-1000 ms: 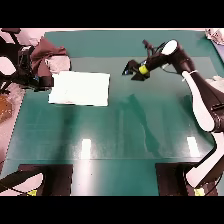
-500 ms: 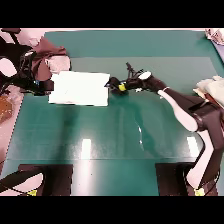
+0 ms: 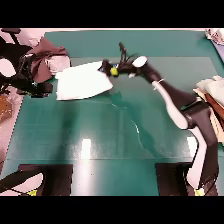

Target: Fold the shirts.

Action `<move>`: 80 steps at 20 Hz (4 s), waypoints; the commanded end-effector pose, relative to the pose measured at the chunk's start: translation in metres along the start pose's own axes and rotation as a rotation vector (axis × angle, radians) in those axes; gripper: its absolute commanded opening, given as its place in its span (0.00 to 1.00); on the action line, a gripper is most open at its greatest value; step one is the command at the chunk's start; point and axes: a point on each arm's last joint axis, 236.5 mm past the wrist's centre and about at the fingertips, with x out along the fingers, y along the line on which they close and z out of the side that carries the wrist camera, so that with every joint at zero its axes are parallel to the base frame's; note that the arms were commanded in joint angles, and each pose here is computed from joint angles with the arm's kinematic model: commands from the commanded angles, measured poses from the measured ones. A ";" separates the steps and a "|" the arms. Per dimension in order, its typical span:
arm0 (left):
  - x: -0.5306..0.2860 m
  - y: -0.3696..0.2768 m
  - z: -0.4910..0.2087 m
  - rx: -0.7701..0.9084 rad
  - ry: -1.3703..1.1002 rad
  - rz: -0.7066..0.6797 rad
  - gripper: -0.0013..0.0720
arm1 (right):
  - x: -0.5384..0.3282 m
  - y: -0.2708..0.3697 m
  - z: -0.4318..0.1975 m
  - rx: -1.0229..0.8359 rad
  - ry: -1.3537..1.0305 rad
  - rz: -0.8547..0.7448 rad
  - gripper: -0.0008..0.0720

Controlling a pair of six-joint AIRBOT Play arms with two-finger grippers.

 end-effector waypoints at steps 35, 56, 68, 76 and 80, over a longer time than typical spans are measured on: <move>-0.011 -0.041 -0.019 -0.092 0.074 -0.171 0.06 | -0.726 -0.150 -0.070 0.838 -0.699 -0.883 0.03; -0.015 -0.058 -0.008 -0.121 0.037 -0.248 0.06 | -0.778 -0.189 -0.151 1.078 -0.567 -1.312 0.70; -0.016 -0.057 -0.027 -0.093 0.111 -0.241 0.06 | -0.681 -0.080 0.027 0.175 -0.806 -0.970 0.61; -0.016 -0.057 -0.028 -0.092 0.119 -0.240 0.06 | -0.484 -0.064 0.012 -0.194 -0.323 -0.806 0.04; -0.015 -0.057 -0.022 -0.096 0.092 -0.243 0.06 | -0.425 -0.048 -0.008 -0.314 -0.239 -0.788 0.04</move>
